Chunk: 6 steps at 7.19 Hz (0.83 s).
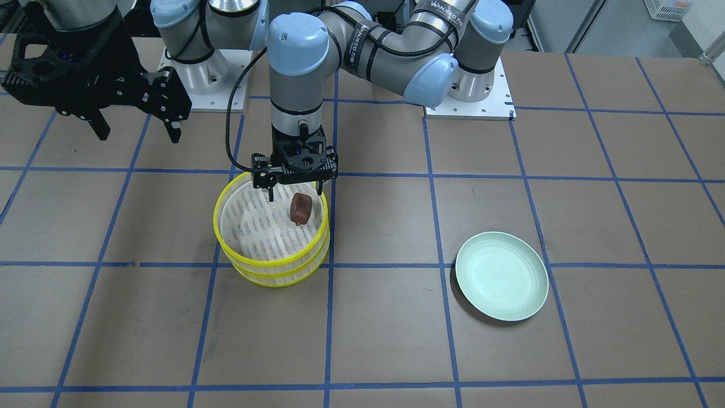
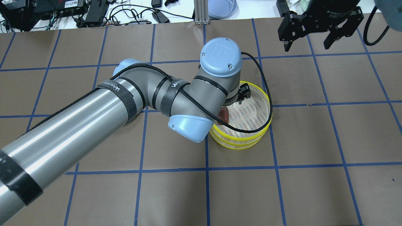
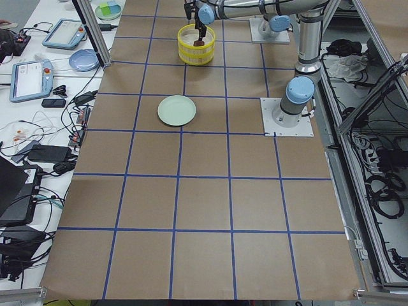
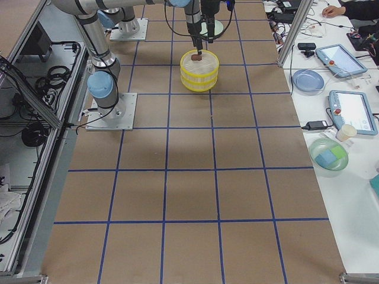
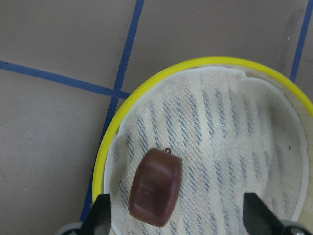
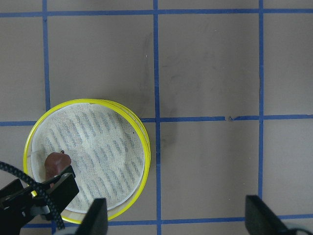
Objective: Stack buns with steamer
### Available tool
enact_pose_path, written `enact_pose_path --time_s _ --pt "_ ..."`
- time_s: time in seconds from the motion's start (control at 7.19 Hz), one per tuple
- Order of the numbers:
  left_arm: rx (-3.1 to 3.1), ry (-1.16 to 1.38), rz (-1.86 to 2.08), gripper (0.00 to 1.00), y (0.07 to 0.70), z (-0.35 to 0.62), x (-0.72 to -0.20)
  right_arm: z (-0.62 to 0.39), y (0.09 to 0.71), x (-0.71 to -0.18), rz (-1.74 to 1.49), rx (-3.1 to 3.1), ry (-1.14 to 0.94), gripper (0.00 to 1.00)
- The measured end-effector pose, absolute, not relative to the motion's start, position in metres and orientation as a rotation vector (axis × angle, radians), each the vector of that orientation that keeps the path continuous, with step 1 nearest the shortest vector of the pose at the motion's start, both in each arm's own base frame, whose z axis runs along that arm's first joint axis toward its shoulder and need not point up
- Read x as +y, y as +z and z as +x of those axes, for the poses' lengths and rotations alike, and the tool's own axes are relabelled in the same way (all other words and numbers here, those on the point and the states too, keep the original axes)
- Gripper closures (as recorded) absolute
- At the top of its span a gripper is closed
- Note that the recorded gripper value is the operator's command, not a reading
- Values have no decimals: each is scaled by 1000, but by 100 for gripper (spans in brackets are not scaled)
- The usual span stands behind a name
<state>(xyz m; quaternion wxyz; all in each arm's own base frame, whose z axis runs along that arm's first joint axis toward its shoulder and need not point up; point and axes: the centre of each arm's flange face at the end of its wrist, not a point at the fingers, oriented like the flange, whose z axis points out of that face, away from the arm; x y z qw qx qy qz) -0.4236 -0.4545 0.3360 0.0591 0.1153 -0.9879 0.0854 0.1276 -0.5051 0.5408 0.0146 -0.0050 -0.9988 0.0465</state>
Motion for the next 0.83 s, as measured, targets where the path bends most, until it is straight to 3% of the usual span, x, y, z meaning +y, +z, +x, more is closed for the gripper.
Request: enact_pose_path --time_s 0.83 --pt "-3110 212 65 0 425 -214 -519 128 541 -505 -14 -3109 146 0"
